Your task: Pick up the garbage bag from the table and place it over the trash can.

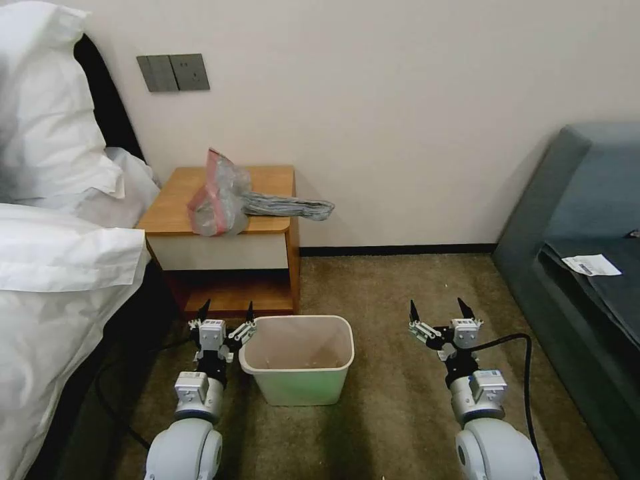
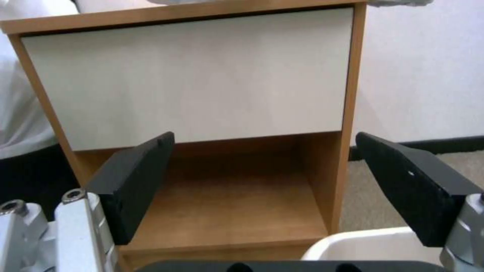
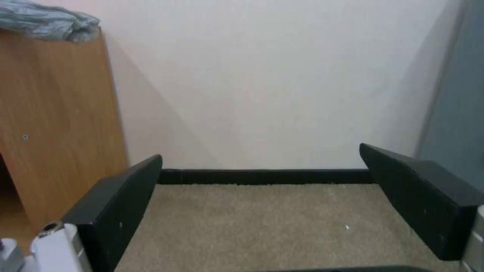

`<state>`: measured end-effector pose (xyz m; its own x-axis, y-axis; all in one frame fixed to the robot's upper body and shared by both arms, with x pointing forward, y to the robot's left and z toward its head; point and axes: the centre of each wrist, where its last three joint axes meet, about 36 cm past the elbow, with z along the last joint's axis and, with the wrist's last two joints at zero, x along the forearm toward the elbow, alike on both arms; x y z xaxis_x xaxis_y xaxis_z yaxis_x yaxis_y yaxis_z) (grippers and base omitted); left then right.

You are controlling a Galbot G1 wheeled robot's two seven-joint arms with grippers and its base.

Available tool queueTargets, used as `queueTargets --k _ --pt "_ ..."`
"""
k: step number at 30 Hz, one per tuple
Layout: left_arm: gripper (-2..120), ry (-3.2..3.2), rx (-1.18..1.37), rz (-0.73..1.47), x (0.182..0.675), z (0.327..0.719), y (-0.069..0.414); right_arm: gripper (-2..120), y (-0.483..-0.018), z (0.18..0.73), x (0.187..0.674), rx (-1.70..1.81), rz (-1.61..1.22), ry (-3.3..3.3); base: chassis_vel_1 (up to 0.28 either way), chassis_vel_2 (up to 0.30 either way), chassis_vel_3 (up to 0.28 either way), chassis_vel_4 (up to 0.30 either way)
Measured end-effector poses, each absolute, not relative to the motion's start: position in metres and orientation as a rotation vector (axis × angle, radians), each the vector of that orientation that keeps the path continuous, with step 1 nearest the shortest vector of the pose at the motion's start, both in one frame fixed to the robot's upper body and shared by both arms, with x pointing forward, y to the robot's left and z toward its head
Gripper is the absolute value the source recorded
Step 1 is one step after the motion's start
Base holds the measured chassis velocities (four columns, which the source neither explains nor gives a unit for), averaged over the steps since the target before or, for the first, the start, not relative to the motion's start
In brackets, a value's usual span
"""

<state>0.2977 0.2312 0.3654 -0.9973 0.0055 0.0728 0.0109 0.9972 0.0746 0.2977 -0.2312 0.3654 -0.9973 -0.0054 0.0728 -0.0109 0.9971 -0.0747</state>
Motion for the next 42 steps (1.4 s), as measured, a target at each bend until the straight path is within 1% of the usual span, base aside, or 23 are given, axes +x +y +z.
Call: queueTargets --k 42 --pt "91 -3.067 -0.013 -0.115 0.2977 0.3654 0.2312 100 -0.2312 0.3654 0.2977 0.012 0.115 -3.067 0.000 0.000 0.000 0.000"
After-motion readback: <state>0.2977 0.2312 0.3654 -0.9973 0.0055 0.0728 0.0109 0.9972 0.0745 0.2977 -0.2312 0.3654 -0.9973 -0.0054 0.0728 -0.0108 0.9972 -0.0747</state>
